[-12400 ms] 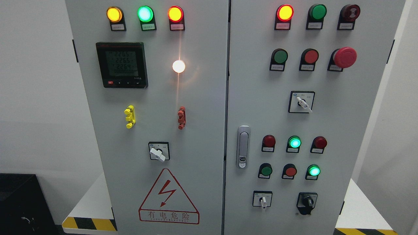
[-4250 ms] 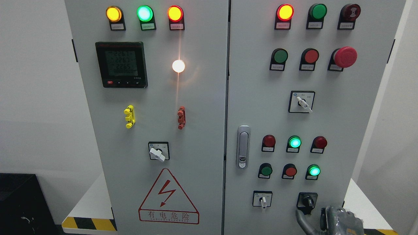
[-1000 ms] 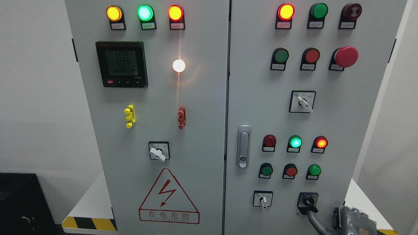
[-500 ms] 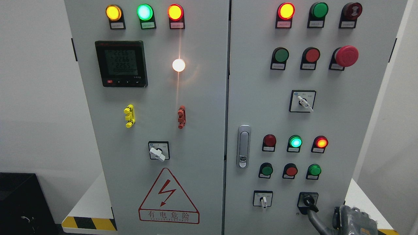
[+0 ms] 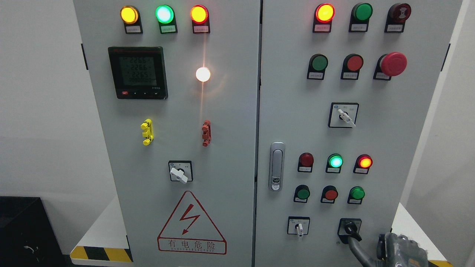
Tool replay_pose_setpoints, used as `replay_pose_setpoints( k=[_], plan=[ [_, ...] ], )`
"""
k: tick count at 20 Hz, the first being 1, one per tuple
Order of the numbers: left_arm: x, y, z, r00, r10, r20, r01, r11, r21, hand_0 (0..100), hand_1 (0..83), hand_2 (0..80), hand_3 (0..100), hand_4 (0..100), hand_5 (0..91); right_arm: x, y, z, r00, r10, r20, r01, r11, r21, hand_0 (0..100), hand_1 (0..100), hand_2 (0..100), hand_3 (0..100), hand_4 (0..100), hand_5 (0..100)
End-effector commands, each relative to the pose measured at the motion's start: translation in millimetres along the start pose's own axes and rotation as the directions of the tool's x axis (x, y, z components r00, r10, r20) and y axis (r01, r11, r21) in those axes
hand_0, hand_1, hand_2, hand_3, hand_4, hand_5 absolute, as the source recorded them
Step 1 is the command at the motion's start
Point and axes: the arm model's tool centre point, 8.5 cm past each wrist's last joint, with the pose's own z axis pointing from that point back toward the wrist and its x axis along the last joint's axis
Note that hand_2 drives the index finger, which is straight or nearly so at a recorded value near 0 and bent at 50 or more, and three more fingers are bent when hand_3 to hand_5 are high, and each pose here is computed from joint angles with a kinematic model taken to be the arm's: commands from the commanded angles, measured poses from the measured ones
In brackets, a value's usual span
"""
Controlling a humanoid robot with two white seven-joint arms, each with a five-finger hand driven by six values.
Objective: Flip black knob to close circuit
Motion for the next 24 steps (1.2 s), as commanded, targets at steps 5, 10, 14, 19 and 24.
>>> replay_pose_setpoints(
  k=[5, 10, 14, 19, 24],
  plan=[
    [-5, -2, 0, 1.0, 0.004, 0.006, -0.003, 1.0, -0.004, 12, 55.6, 0.0, 0, 0, 0.0, 20, 14, 7, 0.997, 0.013, 0.076, -0.017, 0.999, 0.045, 0, 2, 95, 100, 97, 94],
    [-5, -1, 0, 1.0, 0.003, 0.006, -0.003, 1.0, -0.003, 12, 55.6, 0.0, 0, 0, 0.0, 25, 16, 9, 0.996, 0.015, 0.09, -0.019, 0.999, 0.049, 0, 2, 95, 100, 97, 94],
    [-5, -1, 0, 1.0, 0.003, 0.006, -0.003, 1.0, -0.003, 12, 55.6, 0.0, 0, 0, 0.0, 29, 15, 12, 0.994, 0.012, 0.105, -0.017, 0.999, 0.042, 0, 3, 95, 100, 97, 94],
    [-5, -2, 0, 1.0, 0.004, 0.006, -0.003, 1.0, -0.004, 12, 55.6, 0.0, 0, 0, 0.0, 27, 1, 22, 0.994, 0.013, 0.112, -0.013, 1.0, -0.001, 0, 3, 94, 100, 96, 94],
    [-5, -1, 0, 1.0, 0.003, 0.006, -0.003, 1.0, -0.003, 12, 55.6, 0.0, 0, 0, 0.0, 24, -8, 32, 0.993, -0.021, 0.113, 0.023, 1.0, -0.018, 0, 3, 93, 100, 96, 93]
  ],
)
